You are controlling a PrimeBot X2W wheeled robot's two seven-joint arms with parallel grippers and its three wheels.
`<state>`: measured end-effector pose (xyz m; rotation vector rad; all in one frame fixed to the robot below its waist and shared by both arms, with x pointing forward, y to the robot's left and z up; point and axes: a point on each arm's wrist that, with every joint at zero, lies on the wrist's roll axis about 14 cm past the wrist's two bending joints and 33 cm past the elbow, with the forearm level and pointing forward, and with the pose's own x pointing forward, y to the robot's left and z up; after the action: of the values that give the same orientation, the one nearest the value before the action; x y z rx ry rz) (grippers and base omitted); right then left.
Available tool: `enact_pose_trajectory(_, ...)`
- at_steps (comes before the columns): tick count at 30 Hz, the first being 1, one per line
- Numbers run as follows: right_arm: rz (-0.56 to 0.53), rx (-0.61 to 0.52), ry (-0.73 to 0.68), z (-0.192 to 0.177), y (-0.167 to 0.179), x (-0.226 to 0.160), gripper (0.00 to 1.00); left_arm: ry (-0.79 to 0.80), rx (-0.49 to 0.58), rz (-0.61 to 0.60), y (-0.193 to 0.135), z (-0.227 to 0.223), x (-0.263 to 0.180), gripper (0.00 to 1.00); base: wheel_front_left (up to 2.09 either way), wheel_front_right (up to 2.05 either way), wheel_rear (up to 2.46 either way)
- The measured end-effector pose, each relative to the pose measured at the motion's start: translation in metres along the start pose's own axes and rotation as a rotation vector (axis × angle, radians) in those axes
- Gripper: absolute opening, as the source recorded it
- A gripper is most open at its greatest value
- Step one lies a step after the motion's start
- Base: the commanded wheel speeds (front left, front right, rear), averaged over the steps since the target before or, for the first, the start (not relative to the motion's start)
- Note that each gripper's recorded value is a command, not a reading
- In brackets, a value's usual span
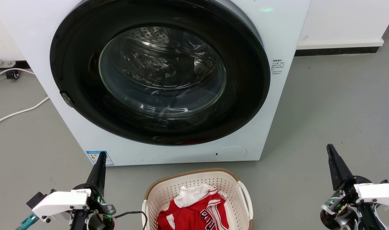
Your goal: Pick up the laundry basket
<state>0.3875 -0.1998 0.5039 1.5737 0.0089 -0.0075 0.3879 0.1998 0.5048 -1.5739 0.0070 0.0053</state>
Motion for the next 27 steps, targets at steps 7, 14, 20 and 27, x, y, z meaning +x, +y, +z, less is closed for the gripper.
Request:
enact_pose_trajectory(7,-0.007,0.001,0.0,0.0,-0.002,-0.001,1.0,0.0,-0.001,0.006,0.002,0.0,-0.001,1.0,0.0,0.0,0.0)
enact_pose_trajectory(14,-0.083,-0.005,-0.015,0.001,-0.028,-0.013,1.0,-0.012,-0.005,0.076,0.026,-0.001,-0.012,1.0,0.0,0.0,0.0)
enact_pose_trajectory(20,-0.07,-0.079,-0.031,0.003,-0.022,-0.012,1.0,-0.03,0.069,0.064,0.021,0.002,-0.011,1.0,0.0,0.0,0.0)
enact_pose_trajectory(27,-0.029,-0.247,-0.035,0.003,-0.007,-0.008,1.0,-0.043,0.201,0.041,0.009,0.004,-0.009,1.0,0.0,0.0,0.0)
